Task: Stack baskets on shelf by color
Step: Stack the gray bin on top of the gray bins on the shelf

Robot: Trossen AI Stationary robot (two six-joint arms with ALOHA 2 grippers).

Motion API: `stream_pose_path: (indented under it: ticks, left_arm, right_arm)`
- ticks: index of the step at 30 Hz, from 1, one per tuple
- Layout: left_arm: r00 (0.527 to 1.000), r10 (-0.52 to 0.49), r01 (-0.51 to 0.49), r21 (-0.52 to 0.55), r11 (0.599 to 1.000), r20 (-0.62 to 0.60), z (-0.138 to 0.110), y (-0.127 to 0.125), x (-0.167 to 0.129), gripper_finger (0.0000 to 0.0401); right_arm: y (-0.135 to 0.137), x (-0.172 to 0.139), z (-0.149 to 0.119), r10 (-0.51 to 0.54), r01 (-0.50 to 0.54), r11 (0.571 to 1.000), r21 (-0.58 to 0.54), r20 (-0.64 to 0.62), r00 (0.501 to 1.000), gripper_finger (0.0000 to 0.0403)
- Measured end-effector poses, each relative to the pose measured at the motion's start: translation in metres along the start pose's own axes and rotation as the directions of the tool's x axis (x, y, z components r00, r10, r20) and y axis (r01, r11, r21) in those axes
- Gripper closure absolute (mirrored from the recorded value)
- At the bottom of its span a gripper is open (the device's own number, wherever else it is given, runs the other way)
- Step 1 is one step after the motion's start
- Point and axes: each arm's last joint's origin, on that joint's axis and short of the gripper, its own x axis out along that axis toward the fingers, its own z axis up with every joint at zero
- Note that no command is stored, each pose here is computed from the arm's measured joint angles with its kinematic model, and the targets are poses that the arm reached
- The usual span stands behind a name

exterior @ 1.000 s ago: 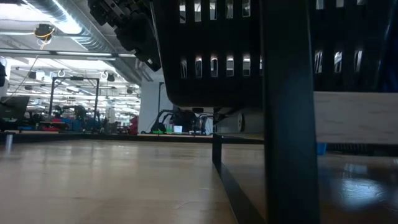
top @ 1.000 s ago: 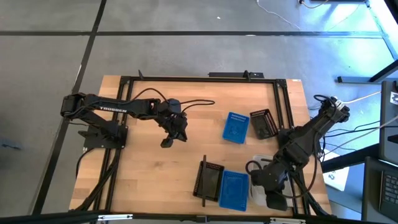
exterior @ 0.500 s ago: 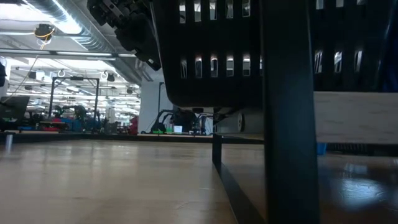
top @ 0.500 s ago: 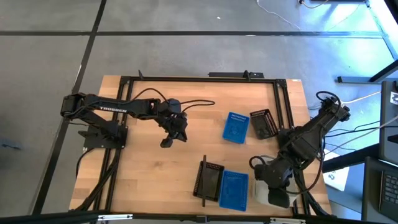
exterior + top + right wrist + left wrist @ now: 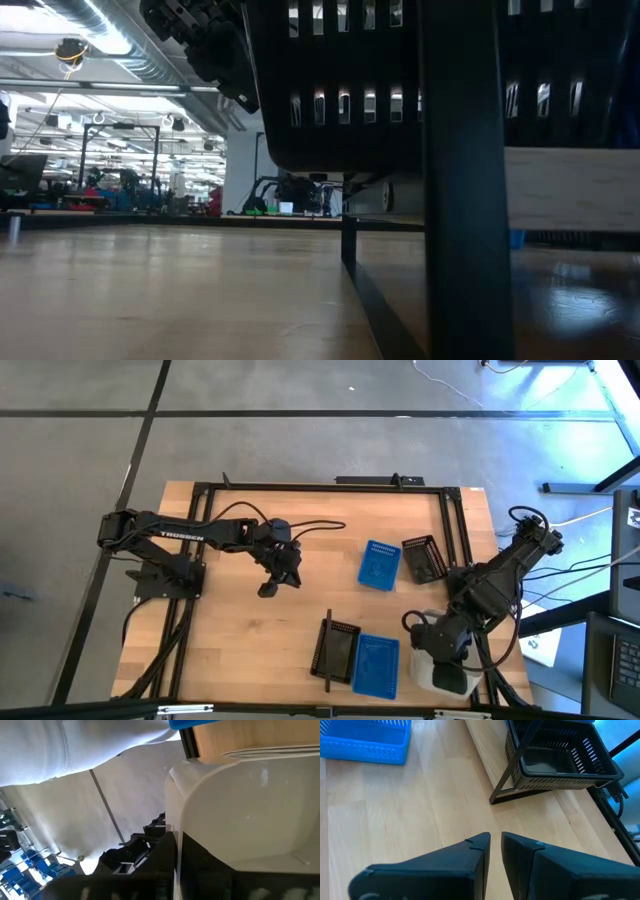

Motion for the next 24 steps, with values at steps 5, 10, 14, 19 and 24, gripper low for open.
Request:
stream_pose_path:
  ticks: [5, 10, 14, 19, 24]
  left_arm:
    - [1.0, 0.0, 0.0, -0.001, 1.0, 0.0, 0.0, 0.0, 0.0, 0.0362]
    - [1.0, 0.0, 0.0, 0.009, 1.0, 0.0, 0.0, 0.0, 0.0, 0.0362]
    - [1.0, 0.0, 0.0, 0.012, 1.0, 0.0, 0.0, 0.0, 0.0, 0.0362]
    - [1.0, 0.0, 0.0, 0.018, 1.0, 0.0, 0.0, 0.0, 0.0, 0.0362]
    - [1.0, 0.005, -0.005, 0.014, 1.0, 0.001, 0.0, 0.002, -0.001, 0.0362]
  right_arm:
    - [0.001, -0.001, -0.001, 0.005, -0.005, 1.0, -0.002, -0.013, 1.0, 0.0403]
    - [0.008, -0.02, -0.006, 0.001, 0.0, 1.0, -0.015, 0.037, 0.999, 0.0403]
    - [0.012, -0.038, -0.012, -0.028, 0.026, 0.999, 0.018, 0.09, 0.996, 0.0403]
    - [0.012, -0.048, -0.017, -0.046, 0.04, 0.997, 0.065, 0.094, 0.995, 0.0403]
    - [0.009, -0.046, -0.017, -0.101, 0.094, 0.993, 0.077, 0.088, 0.991, 0.0403]
